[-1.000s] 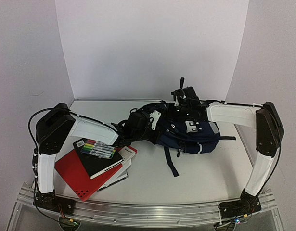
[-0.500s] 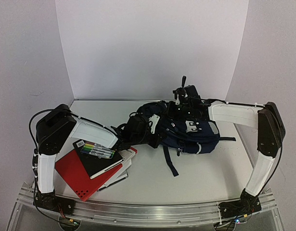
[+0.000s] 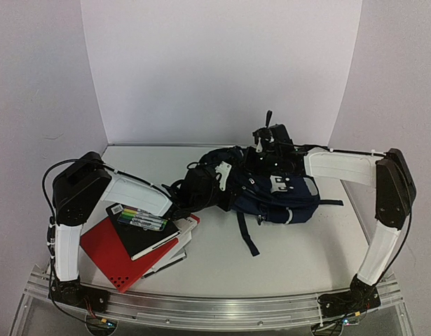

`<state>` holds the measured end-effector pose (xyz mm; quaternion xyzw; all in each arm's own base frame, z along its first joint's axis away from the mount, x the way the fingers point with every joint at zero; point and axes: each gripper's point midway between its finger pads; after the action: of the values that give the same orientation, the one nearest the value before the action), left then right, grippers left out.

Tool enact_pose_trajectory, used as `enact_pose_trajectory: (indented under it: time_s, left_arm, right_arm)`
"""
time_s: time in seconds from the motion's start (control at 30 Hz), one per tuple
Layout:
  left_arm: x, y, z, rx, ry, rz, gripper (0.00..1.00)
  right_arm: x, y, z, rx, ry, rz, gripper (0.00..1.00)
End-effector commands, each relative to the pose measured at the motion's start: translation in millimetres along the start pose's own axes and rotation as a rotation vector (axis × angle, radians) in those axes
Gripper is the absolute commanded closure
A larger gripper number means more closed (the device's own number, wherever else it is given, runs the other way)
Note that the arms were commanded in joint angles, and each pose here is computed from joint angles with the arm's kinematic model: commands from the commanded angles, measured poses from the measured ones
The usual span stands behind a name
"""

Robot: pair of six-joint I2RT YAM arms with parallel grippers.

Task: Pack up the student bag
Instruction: Unzip the student bag at the center of the board.

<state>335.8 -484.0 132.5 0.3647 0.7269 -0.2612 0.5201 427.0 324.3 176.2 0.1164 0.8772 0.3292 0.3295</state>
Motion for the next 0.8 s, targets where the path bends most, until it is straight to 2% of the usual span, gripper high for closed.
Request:
enact_pose_trajectory:
  time_s: [0.0, 0.2, 0.43, 0.77]
  left_arm:
    - [-35, 15, -7, -0.066, -0.087, 0.029, 0.74]
    - [-23, 21, -2, -0.093, -0.055, 0.063, 0.71]
    - [-10, 36, 5, -0.183, -0.019, 0.147, 0.60]
    - [-15, 56, 9, -0.313, -0.041, 0.215, 0.57]
  right_arm:
    - [-41, 62, -41, -0.211, -0.118, 0.017, 1.00]
    - [-39, 62, -39, -0.214, -0.109, 0.016, 1.00]
    - [-38, 65, -39, -0.228, -0.100, 0.016, 1.00]
    - [-36, 69, -40, -0.253, -0.080, 0.020, 1.00]
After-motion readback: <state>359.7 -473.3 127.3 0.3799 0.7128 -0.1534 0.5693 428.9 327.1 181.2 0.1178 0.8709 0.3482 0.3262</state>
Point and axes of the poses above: each gripper's point midway between its finger pads, its own z axis out along the fingers, its own y axis along the line the jaws close on, x = y × z, and after that the axes turned 12 degrees about z, right-handed
